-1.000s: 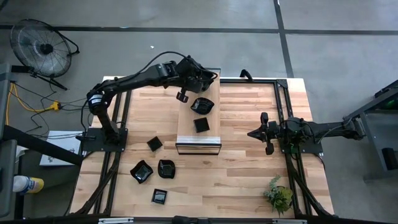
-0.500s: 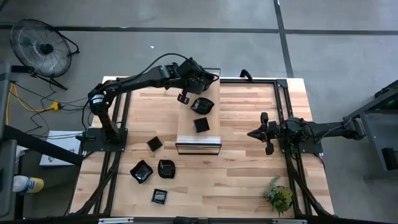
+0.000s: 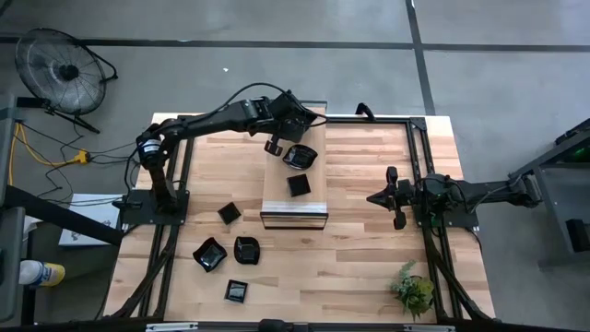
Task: Pick & Place Mini shaped plates
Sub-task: Stack the distorted square plate on top of the stacked distorted square plates on the shelf
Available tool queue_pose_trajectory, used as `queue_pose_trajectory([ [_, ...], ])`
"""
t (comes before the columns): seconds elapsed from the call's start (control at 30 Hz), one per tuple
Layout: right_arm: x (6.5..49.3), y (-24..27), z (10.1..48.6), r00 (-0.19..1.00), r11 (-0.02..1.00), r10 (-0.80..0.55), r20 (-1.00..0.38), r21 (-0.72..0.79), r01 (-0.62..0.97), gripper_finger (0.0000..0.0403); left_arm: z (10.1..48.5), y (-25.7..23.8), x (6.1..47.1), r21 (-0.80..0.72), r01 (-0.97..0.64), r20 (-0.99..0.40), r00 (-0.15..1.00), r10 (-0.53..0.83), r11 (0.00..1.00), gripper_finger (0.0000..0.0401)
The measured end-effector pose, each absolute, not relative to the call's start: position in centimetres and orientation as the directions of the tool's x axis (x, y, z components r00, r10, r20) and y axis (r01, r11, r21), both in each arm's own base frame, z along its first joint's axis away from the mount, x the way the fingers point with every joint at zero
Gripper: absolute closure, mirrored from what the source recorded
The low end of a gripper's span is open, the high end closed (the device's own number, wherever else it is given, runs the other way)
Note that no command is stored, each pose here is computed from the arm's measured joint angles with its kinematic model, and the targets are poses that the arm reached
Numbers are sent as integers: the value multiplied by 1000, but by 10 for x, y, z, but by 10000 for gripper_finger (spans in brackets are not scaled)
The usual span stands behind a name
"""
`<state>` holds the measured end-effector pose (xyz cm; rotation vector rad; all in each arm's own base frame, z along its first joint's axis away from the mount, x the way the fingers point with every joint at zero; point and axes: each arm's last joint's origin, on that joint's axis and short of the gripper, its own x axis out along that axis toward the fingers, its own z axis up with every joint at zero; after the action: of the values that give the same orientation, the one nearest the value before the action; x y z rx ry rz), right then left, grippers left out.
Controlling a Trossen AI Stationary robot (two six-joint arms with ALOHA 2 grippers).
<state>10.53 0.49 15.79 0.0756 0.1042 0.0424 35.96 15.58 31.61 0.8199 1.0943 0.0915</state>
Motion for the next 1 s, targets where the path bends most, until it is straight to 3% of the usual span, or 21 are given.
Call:
queue_pose_trajectory([
  [0.73, 105, 5, 158, 994, 996, 46, -102, 77, -38, 396, 318, 157, 360, 645, 308, -740, 481, 470, 700, 392],
  [1.0, 105, 5, 158, 994, 996, 46, -102, 78, -38, 394, 317, 157, 359, 643, 311, -744, 472, 473, 700, 328],
])
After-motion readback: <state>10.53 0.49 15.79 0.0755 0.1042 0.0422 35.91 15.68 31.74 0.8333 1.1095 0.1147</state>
